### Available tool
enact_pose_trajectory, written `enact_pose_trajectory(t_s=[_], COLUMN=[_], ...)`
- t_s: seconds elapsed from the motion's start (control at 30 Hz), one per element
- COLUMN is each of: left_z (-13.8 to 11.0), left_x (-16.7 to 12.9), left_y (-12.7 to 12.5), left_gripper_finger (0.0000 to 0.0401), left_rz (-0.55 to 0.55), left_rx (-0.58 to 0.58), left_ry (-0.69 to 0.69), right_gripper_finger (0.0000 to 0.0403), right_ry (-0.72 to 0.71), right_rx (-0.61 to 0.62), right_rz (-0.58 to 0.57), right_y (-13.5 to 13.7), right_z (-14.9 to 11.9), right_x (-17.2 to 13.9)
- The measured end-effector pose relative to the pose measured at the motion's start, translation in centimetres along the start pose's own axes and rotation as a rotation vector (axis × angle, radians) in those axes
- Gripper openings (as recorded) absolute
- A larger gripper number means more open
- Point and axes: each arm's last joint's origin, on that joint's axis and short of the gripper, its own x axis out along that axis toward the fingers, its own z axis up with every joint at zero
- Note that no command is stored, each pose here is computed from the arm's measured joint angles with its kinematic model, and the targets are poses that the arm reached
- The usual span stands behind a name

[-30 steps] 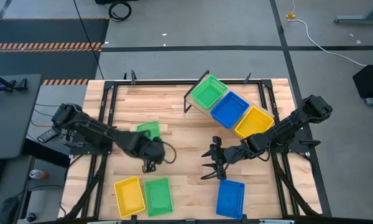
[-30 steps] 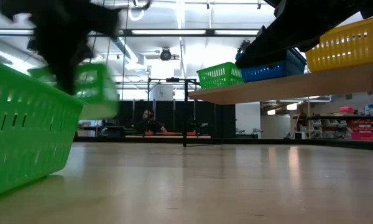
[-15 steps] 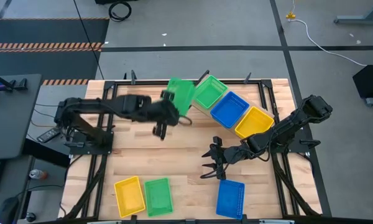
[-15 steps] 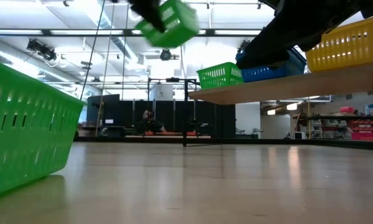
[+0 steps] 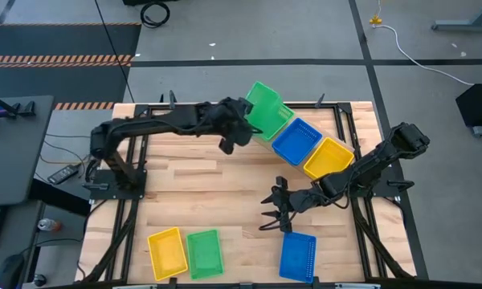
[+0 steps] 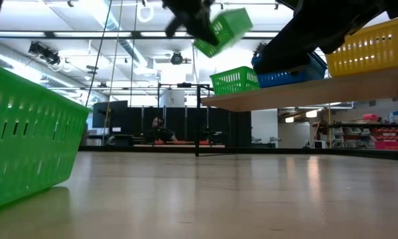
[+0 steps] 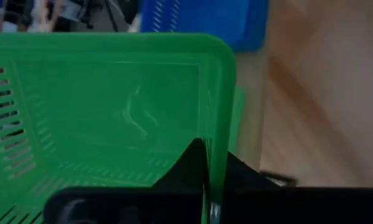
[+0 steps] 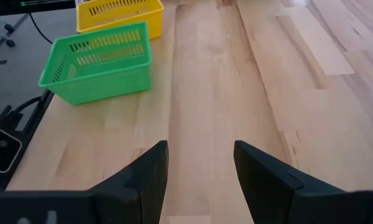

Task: Stack baskets on shelf by color
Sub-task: Stack the top green bin on top of the green bin on the shelf

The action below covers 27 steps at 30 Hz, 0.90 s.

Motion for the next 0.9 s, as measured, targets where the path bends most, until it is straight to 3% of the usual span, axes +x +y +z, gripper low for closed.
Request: enact_pose_trajectory(t_s=[0.23, 0.5, 0.9], left_z=[0.2, -0.1, -0.5], left_x=[3.1, 3.7, 3.7], left_y=[-0.1, -0.5, -0.2], left_gripper_finger=[0.0006, 0.0008, 0.0041], left_rz=[0.052, 0.002, 0.013], left_rx=[0.096, 0.085, 0.052], left_ry=[0.012, -0.001, 0.008], right_gripper_finger=[0.0190, 0.0190, 0.0190], right_ry=[0.008, 0.020, 0.031], right_rx=[-0.010, -0.033, -0.036], right_rz=[0.010, 0.006, 0.004], right_y=[0.4, 0.3, 0.3], right_z=[-0.2, -0.3, -0.4], right_x=[-0.1, -0.1, -0.1])
